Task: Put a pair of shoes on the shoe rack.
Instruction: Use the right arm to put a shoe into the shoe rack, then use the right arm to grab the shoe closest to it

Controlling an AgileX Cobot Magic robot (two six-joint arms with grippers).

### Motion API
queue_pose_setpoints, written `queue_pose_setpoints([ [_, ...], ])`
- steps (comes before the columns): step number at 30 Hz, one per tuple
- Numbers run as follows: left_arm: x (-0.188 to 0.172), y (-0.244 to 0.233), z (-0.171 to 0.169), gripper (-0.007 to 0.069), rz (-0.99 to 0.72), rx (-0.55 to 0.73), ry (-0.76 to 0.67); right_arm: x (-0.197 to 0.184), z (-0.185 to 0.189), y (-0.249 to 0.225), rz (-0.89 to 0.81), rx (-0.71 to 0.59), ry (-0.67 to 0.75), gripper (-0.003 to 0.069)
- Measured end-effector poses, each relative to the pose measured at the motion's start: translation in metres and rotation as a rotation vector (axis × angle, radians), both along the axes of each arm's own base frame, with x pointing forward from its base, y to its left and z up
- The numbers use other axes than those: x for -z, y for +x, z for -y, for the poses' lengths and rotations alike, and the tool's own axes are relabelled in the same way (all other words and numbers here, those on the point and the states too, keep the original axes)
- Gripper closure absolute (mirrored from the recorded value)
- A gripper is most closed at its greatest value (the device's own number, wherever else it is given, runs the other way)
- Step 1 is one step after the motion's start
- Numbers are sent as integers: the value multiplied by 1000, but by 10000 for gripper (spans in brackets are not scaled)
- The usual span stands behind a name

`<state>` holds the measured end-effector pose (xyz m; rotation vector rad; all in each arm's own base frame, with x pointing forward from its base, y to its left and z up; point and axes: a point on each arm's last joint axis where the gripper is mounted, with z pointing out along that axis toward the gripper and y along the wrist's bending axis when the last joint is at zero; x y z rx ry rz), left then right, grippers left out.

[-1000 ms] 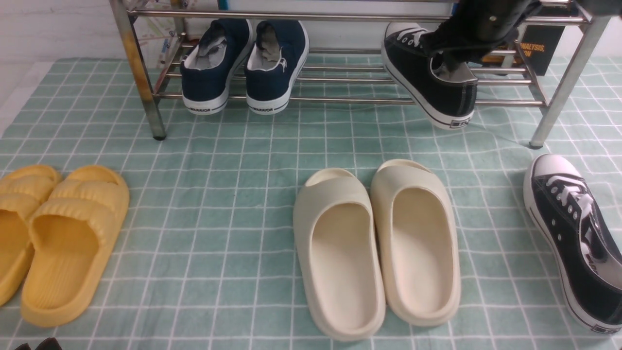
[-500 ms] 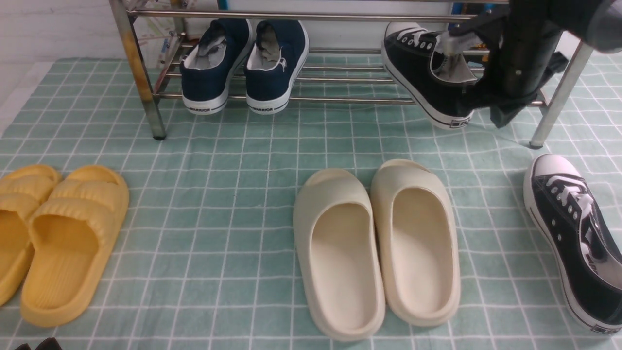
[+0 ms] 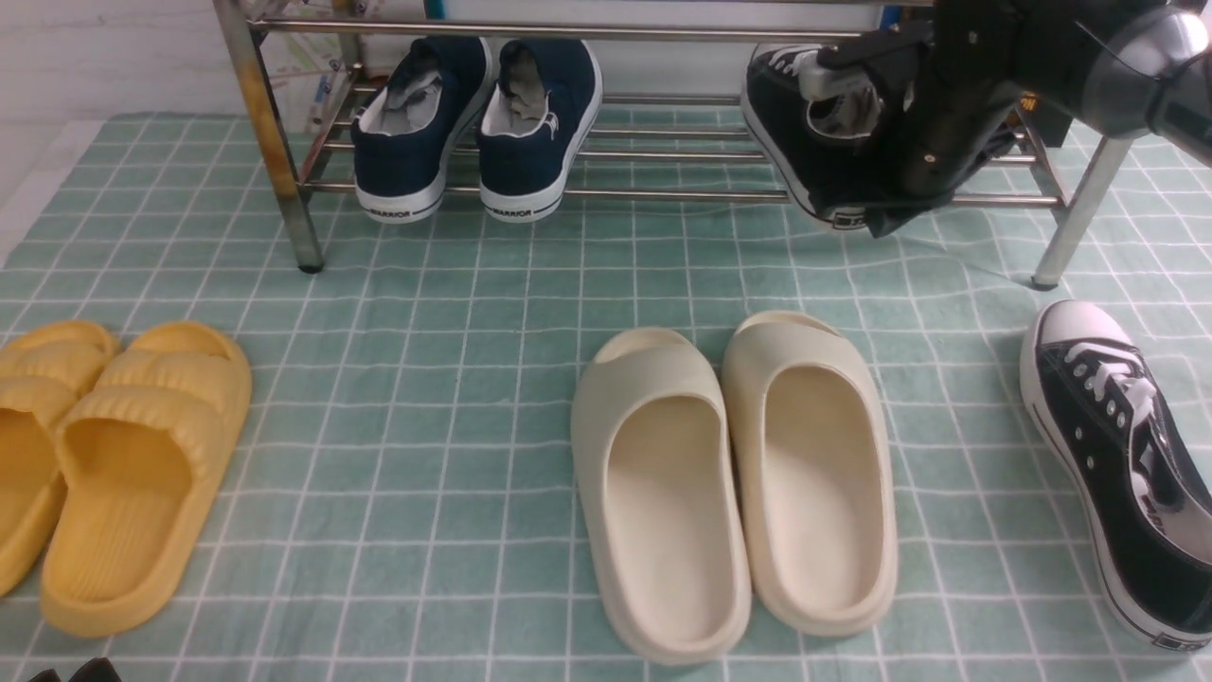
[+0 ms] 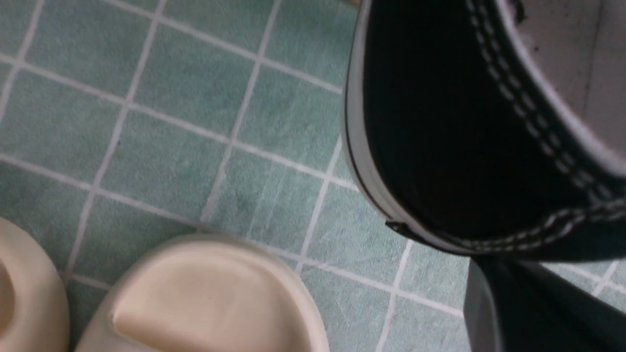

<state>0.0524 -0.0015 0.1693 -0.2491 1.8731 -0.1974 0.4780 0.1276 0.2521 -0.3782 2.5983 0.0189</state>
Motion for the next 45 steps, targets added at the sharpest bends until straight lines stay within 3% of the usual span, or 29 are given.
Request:
queue_pose_setpoints([
  [10,0,0,0,387,0,0,0,-1,0,1,4,0,1,622],
  [12,0,0,0,387,0,0,0,0,0,-1,-13,1,-4,557],
  [15,0,0,0,387,0,0,0,-2,2,-6,-61,5,-17,393],
  [16,0,0,0,387,0,0,0,-3,2,-6,-69,5,-20,382],
  [18,0,0,0,387,0,0,0,-17,4,-15,-112,11,-31,251],
  [23,0,0,0,387,0,0,0,-68,11,-38,-58,-13,-30,106],
  [30,0,0,0,387,0,0,0,-94,29,-104,-97,-5,-36,92],
  [37,0,0,0,387,0,0,0,-50,54,-185,-303,41,-85,146],
  [45,0,0,0,387,0,0,0,6,87,-206,-323,237,-43,226],
])
